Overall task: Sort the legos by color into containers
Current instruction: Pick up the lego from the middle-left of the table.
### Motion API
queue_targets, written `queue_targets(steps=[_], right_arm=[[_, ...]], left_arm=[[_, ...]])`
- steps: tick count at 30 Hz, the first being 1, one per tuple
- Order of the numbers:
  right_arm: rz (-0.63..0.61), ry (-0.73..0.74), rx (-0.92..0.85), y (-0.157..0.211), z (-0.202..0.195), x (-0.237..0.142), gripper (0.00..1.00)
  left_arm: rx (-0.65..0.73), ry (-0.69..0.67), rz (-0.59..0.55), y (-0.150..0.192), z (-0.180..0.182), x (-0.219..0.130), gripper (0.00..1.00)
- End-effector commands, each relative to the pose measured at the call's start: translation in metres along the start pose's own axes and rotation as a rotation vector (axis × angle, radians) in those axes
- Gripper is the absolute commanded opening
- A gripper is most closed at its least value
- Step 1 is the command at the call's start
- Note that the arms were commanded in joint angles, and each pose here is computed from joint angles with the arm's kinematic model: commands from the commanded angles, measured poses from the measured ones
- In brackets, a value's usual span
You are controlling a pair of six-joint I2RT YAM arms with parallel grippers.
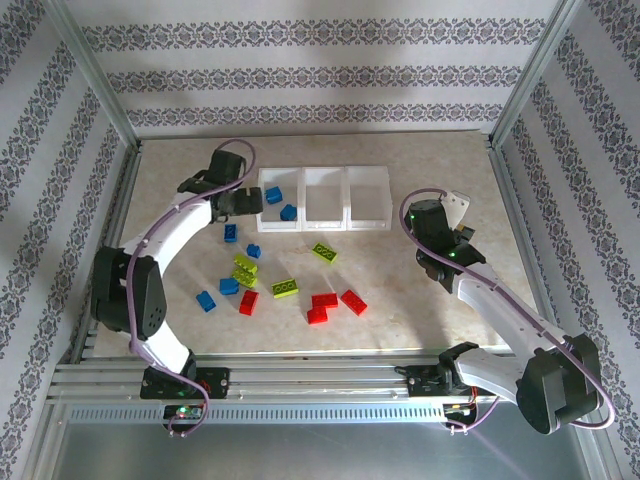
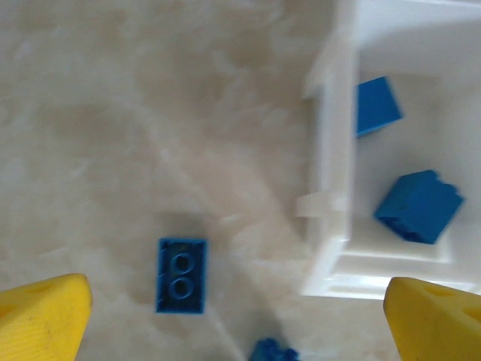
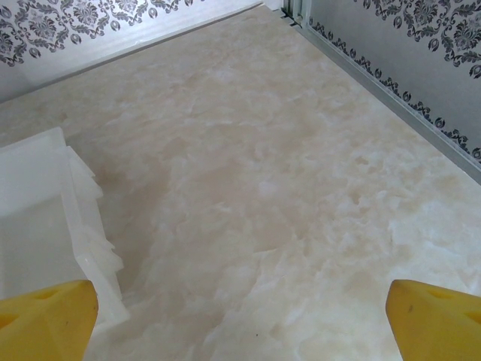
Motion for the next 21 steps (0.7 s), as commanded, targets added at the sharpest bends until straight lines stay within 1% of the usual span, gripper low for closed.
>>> queue_targets(steps=[1, 5, 10, 21], right_arm=[[0.006, 0.002, 0.010, 0.003, 0.001, 0.000, 0.98], [0.007, -0.002, 0.013, 0.002, 0.002, 0.000, 0.98], [0.008, -0.008, 0.011, -0.001, 0.005, 0.001, 0.98], [0.010, -0.010, 0.002, -0.003, 0.009, 0.003, 0.98]], left_arm=[[-0.057, -0.028, -0.004, 0.003, 0.021, -0.004, 1.00], [-0.077, -0.051, 0.047, 0.016, 0.041, 0.006, 1.00], [-0.074, -0.075, 0.108, 0.027, 0.054, 0.020, 1.00], [-0.060, -0.075, 0.204, 0.032, 0.051, 0.055, 1.00]])
Point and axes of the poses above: each hand's point on the last joint's axis, 136 mm out from that joint toward the fingers, its own x axis out along the fingers, its own z axis along the line the jaws close on, y = z × x, the point moved 7 cm from there along -x, back along the fingers, and after that the axes turned 14 degrees about -x, right-handed, at the moved point
